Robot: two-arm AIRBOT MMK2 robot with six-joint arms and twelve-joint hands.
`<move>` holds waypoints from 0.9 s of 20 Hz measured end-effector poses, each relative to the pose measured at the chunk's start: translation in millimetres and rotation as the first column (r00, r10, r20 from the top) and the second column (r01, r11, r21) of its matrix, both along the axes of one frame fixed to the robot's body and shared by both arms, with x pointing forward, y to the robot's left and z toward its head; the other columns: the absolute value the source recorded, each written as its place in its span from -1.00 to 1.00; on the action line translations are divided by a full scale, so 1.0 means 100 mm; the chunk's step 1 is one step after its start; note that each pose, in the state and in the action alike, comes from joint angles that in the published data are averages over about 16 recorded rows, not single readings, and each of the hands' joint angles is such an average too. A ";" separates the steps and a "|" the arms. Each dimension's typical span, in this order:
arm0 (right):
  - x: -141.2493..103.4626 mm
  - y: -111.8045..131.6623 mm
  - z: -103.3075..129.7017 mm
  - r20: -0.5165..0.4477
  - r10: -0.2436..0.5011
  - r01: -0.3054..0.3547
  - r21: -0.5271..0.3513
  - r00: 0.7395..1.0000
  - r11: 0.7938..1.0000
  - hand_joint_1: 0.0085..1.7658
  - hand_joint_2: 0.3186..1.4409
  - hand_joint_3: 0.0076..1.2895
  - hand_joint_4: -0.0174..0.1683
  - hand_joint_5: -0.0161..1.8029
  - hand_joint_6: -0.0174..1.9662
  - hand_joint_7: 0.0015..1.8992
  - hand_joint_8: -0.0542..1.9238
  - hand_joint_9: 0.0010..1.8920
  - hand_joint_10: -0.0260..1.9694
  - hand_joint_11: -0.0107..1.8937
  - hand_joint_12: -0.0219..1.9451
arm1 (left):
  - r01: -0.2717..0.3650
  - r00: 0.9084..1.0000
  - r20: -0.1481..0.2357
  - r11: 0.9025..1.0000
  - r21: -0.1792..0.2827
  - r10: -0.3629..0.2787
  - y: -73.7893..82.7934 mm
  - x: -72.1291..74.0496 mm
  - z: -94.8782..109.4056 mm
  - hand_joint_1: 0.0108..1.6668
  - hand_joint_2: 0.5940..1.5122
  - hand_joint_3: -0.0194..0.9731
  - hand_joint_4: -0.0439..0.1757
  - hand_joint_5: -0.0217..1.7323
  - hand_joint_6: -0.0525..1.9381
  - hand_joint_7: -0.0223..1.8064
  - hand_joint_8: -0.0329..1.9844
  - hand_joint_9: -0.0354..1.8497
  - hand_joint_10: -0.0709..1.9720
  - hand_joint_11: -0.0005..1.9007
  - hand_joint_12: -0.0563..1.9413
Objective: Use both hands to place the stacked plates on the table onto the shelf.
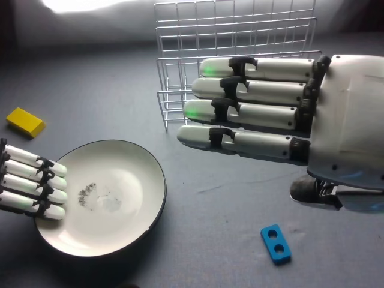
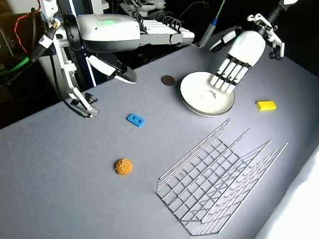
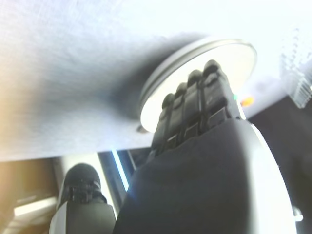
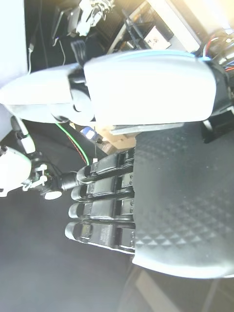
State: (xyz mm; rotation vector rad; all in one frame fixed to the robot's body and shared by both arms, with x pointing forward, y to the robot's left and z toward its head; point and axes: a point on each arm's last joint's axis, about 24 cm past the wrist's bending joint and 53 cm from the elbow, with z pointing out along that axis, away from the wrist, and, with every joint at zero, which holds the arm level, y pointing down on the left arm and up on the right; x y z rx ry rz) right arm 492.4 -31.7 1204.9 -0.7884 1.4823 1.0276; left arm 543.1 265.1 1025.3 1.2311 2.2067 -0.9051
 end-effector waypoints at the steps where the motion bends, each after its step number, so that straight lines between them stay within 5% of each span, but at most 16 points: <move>1: 0.01 0.00 -0.02 0.001 -0.001 0.001 -0.006 1.000 1.000 0.32 0.13 -0.99 -0.78 -0.96 -0.97 -0.99 -0.93 -0.98 -0.97 -0.97 -0.98 | -0.001 1.000 -0.001 1.000 0.001 0.001 0.00 0.00 -0.01 -0.99 -0.04 -0.90 -0.58 -0.95 -0.96 -0.95 -0.98 -0.94 -0.92 -0.98 -0.96; 11: 0.06 0.07 -0.25 0.018 -0.001 0.002 -0.074 1.000 0.997 0.30 0.18 -0.99 -0.77 -0.96 -0.97 -0.99 -0.93 -0.98 -0.97 -0.97 -0.98 | 0.000 1.000 -0.010 1.000 0.008 0.000 -0.03 -0.03 -0.10 -1.00 -0.01 -0.90 -0.62 -0.95 -0.95 -0.96 -0.98 -0.94 -0.92 -0.98 -0.96; 18: 0.11 0.17 -0.40 0.037 -0.016 0.020 -0.116 0.999 0.993 0.30 0.21 -0.99 -0.77 -0.96 -0.97 -0.99 -0.93 -0.98 -0.97 -0.97 -0.98 | 0.009 1.000 -0.020 1.000 -0.009 -0.009 -0.22 -0.08 -0.13 -1.00 0.01 -0.90 -0.63 -0.96 -0.95 -0.97 -0.98 -0.94 -0.92 -0.98 -0.95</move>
